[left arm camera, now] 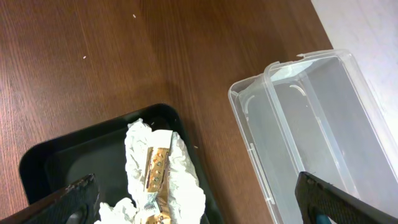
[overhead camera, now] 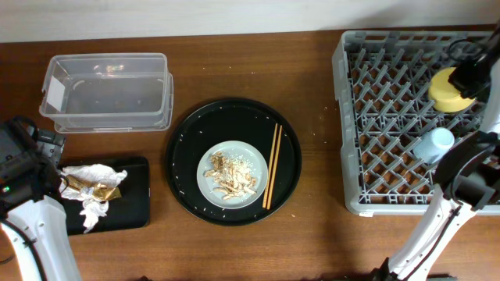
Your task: Sort waste into correct bins and load items into the dishwasher rack
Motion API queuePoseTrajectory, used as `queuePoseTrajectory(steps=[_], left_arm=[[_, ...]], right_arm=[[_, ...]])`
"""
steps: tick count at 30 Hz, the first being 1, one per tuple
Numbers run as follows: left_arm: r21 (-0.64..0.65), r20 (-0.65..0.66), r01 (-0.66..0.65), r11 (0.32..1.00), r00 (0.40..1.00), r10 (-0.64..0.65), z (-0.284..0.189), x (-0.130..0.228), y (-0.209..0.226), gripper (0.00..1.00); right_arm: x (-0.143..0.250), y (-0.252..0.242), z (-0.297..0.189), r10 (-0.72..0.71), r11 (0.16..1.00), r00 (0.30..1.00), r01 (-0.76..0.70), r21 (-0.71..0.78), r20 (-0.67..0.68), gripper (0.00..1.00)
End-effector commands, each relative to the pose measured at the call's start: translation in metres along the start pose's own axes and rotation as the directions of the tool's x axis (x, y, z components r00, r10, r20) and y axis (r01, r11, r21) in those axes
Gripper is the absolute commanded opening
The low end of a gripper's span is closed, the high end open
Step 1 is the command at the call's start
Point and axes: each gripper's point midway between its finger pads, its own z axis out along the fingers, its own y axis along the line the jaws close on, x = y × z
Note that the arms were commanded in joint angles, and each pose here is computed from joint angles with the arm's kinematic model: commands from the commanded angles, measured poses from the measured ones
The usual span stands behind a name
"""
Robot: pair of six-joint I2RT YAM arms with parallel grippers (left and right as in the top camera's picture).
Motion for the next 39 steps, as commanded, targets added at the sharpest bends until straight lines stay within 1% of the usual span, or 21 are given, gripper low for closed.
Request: queuePoseTrajectory(steps=[1, 3, 5, 7, 11, 12, 14, 15, 16, 17, 19, 21, 22, 24, 25, 27, 28, 30, 31, 32, 39], left_arm=[[0.001, 0.010, -0.009, 1.000, 1.000, 0.009, -0.002, -0.003, 0.000, 0.99], [0.001, 0.010, -0.009, 1.000, 1.000, 0.009, -0.002, -0.003, 0.000, 0.99], [0.001, 0.010, -0.009, 1.000, 1.000, 0.009, -0.002, -0.003, 0.000, 0.99], [0.001, 0.010, -0.009, 1.000, 1.000, 0.009, -0.002, -0.003, 0.000, 0.99], [0.001, 0.010, -0.009, 1.000, 1.000, 0.009, -0.002, -0.003, 0.000, 0.99], [0.001, 0.010, -0.009, 1.000, 1.000, 0.009, -0.002, -0.003, 0.000, 0.99], [0.001, 0.010, -0.009, 1.000, 1.000, 0.009, -0.002, -0.003, 0.000, 0.99], [0.001, 0.010, -0.009, 1.000, 1.000, 0.009, -0.002, -0.003, 0.000, 0.99], [0.001, 0.010, -0.009, 1.000, 1.000, 0.009, -0.002, -0.003, 0.000, 0.99], [0.001, 0.010, -0.009, 1.000, 1.000, 0.009, -0.002, -0.003, 0.000, 0.99], [0.001, 0.010, -0.009, 1.000, 1.000, 0.009, -0.002, -0.003, 0.000, 0.99], [0.001, 0.010, -0.009, 1.000, 1.000, 0.009, -0.002, -0.003, 0.000, 0.99], [0.001, 0.010, -0.009, 1.000, 1.000, 0.009, -0.002, -0.003, 0.000, 0.99], [0.001, 0.010, -0.009, 1.000, 1.000, 0.009, -0.002, -0.003, 0.000, 0.99], [0.001, 0.010, -0.009, 1.000, 1.000, 0.009, -0.002, -0.003, 0.000, 0.99], [0.001, 0.010, -0.009, 1.000, 1.000, 0.009, -0.002, -0.003, 0.000, 0.99], [0.001, 0.010, -0.009, 1.000, 1.000, 0.009, -0.002, -0.003, 0.000, 0.99], [0.001, 0.010, -0.009, 1.000, 1.000, 0.009, -0.002, -0.003, 0.000, 0.99], [0.001, 0.010, -0.009, 1.000, 1.000, 0.009, -0.002, -0.003, 0.000, 0.99], [0.001, 0.010, -0.009, 1.000, 1.000, 0.009, -0.002, -0.003, 0.000, 0.99], [0.007, 0.017, -0.006, 1.000, 1.000, 0.006, -0.002, -0.005, -0.001, 0.99]], right_arm=[[-0.030, -0.055, -0.059, 0.092, 0.992, 0.987, -0.102, 0.075, 0.130, 0.04], [-0.032, -0.067, -0.081, 0.160, 0.983, 0.975, -0.172, 0.070, 0.151, 0.04], [-0.033, -0.068, -0.088, 0.162, 0.983, 0.974, -0.174, 0.064, 0.159, 0.04], [-0.027, -0.043, -0.087, 0.160, 0.986, 0.982, -0.154, -0.066, 0.102, 0.04], [-0.014, -0.017, -0.089, 0.118, 0.972, 0.993, -0.110, -0.207, 0.025, 0.04], [-0.002, 0.004, -0.095, 0.064, 0.944, 0.998, -0.070, -0.323, -0.029, 0.05], [0.010, 0.011, -0.099, 0.059, 0.926, 0.995, -0.085, -0.367, -0.083, 0.05], [0.023, 0.016, -0.103, 0.033, 0.915, 0.991, -0.083, -0.394, -0.132, 0.05], [0.035, 0.028, -0.110, -0.046, 0.881, 0.986, -0.035, -0.473, -0.157, 0.05], [0.057, 0.050, -0.127, -0.174, 0.796, 0.969, 0.033, -0.605, -0.175, 0.04], [0.075, 0.087, -0.136, -0.277, 0.745, 0.948, 0.109, -0.658, -0.156, 0.05], [0.113, 0.139, -0.150, -0.411, 0.698, 0.901, 0.211, -0.685, -0.141, 0.05], [0.139, 0.169, -0.157, -0.493, 0.664, 0.859, 0.273, -0.697, -0.134, 0.10], [0.205, 0.220, -0.158, -0.671, 0.612, 0.732, 0.456, -0.646, -0.118, 0.61], [0.247, 0.247, -0.165, -0.761, 0.544, 0.642, 0.550, -0.634, -0.096, 0.99], [0.304, 0.278, -0.182, -0.848, 0.425, 0.528, 0.619, -0.661, -0.051, 0.98], [0.329, 0.288, -0.184, -0.889, 0.373, 0.457, 0.699, -0.611, -0.020, 0.98], [0.338, 0.296, -0.178, -0.923, 0.327, 0.383, 0.831, -0.450, 0.038, 0.98], [0.340, 0.297, -0.177, -0.930, 0.315, 0.365, 0.855, -0.411, 0.045, 0.98], [0.346, 0.299, -0.179, -0.935, 0.301, 0.351, 0.860, -0.412, 0.050, 0.98], [0.343, 0.300, -0.178, -0.937, 0.292, 0.343, 0.872, -0.393, 0.063, 0.98]])
